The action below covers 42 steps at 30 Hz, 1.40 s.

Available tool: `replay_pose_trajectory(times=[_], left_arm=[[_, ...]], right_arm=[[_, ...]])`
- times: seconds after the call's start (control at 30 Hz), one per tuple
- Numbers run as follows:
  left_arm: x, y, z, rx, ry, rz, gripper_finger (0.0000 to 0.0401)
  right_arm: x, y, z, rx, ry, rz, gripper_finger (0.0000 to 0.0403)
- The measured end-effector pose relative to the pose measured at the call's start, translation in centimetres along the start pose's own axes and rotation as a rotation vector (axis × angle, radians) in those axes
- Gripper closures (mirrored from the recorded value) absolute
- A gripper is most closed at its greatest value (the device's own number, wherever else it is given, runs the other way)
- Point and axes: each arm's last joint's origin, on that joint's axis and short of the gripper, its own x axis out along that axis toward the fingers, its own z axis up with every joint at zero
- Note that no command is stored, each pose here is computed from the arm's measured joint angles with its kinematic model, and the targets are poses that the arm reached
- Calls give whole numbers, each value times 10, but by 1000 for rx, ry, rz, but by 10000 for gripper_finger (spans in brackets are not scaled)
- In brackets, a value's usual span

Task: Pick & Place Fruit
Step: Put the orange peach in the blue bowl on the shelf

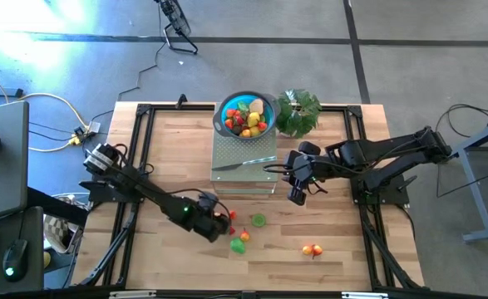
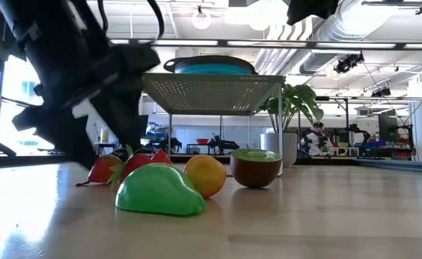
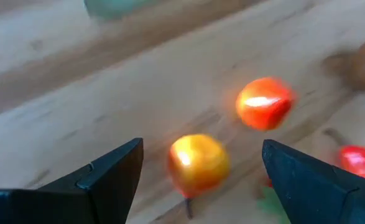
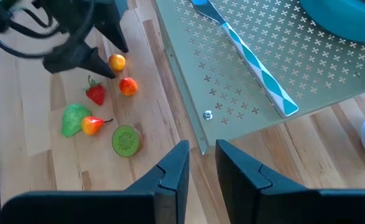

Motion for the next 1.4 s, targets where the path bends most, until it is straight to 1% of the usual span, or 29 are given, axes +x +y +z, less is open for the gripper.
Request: replay_pose_trajectory(times=[0.1,0.27,1.2,1.4], left_arm=[[6,0,-4,1,53,13,79],[13,2,-8,4,55,33,79],[15,3,-9,-2,72,48,79],[12,0,-8,-11,75,53,79]], right_arm=[[0,0,0,0,2,-1,332],[0,0,-1,-1,6,-3,332],[0,0,-1,-26,6,-2,332],[0,0,-1,-26,9,4,332]])
